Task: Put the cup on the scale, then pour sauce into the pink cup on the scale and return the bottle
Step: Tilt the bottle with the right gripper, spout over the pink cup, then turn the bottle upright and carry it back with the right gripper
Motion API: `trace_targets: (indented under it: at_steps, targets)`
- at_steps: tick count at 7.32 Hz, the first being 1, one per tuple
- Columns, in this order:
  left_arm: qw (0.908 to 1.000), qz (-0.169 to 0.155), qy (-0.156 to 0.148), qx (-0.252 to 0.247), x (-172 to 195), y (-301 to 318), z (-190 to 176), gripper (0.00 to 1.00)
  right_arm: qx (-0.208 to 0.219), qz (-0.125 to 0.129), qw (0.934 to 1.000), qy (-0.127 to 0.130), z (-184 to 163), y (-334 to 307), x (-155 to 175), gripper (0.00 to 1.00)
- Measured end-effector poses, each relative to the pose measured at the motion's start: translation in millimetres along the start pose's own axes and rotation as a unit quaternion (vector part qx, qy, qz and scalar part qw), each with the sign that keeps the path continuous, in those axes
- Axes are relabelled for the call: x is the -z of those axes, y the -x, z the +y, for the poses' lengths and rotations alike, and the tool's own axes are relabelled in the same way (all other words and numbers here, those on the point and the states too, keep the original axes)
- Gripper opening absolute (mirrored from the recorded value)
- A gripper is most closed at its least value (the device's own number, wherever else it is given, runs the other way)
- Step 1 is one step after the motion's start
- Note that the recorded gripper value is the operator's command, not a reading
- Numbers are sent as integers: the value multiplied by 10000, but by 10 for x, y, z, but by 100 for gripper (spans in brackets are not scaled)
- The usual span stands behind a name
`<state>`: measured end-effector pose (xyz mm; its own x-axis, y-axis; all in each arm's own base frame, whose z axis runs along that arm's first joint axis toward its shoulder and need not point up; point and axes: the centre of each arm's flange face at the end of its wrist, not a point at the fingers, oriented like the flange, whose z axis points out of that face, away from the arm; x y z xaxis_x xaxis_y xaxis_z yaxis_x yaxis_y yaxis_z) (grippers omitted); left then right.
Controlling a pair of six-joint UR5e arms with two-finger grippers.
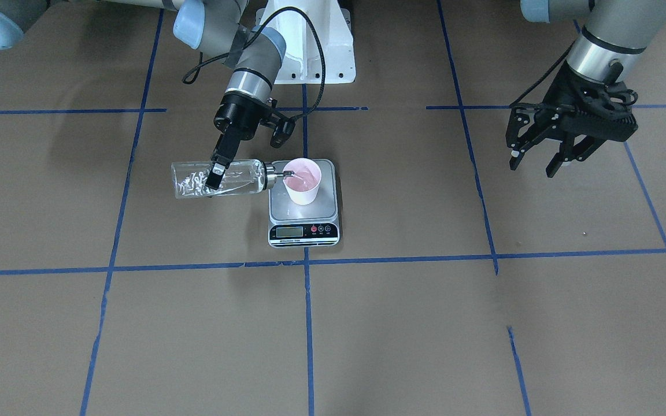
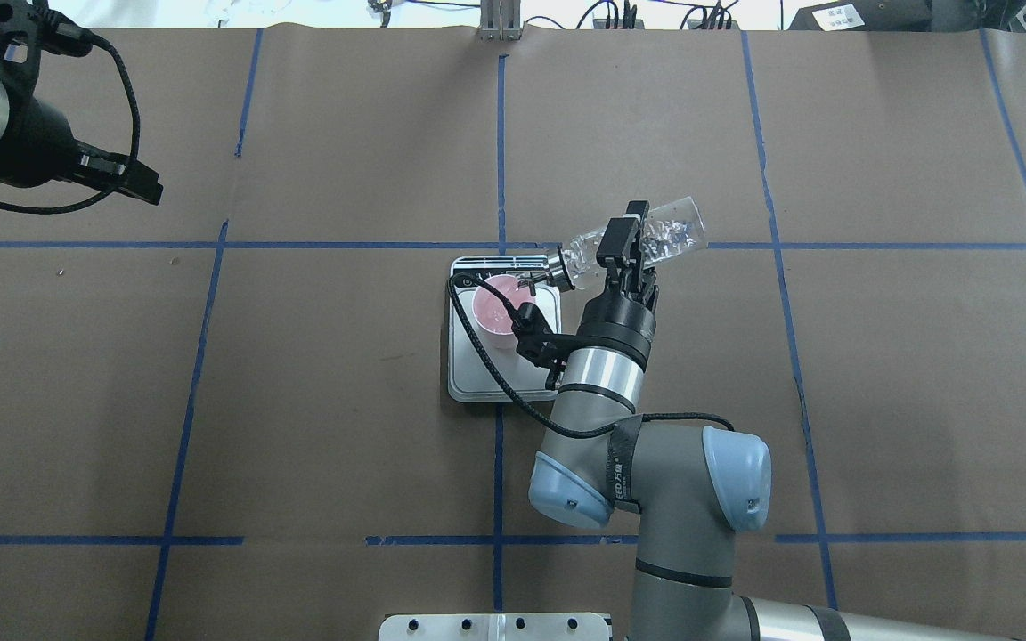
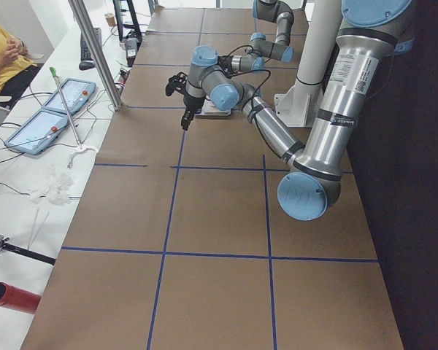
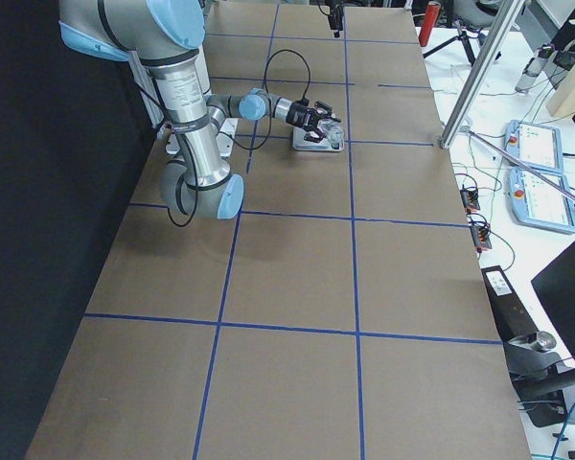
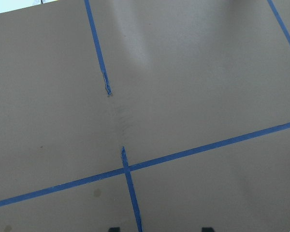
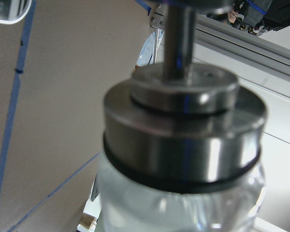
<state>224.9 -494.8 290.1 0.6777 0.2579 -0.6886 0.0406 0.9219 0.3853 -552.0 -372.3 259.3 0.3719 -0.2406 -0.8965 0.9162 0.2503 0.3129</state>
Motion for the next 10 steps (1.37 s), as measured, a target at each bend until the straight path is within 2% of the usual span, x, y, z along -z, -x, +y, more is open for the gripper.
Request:
trace_targets:
  at_steps: [3, 4, 5, 6, 7, 9, 10]
  targets:
    - [10000, 3, 6, 8, -4, -3, 1, 65, -314, -33, 9995, -30, 95, -147, 7, 0]
    - [10000, 6, 5, 8, -3, -4, 0, 65, -672, -91, 9977, -41, 143, -168, 14, 0]
    - [10000, 8, 2, 6, -1, -6, -1, 65, -1218, -196, 9924, -30, 175, -153, 16, 0]
    - [10000, 10, 1, 5, 0, -7, -1, 65, -1816, -315, 9829, -5, 197, -138, 21, 0]
    - [10000, 11, -1, 5, 1, -9, -3, 65, -2563, -468, 9655, 39, 215, -123, 41, 0]
    - [10000, 11, 3, 10, -2, -12, -4, 65, -4019, -661, 9131, 171, 248, -60, 73, 0]
    - [10000, 9, 6, 12, -5, -11, -4, 65, -4527, -741, 8883, 210, 299, -51, 88, 0]
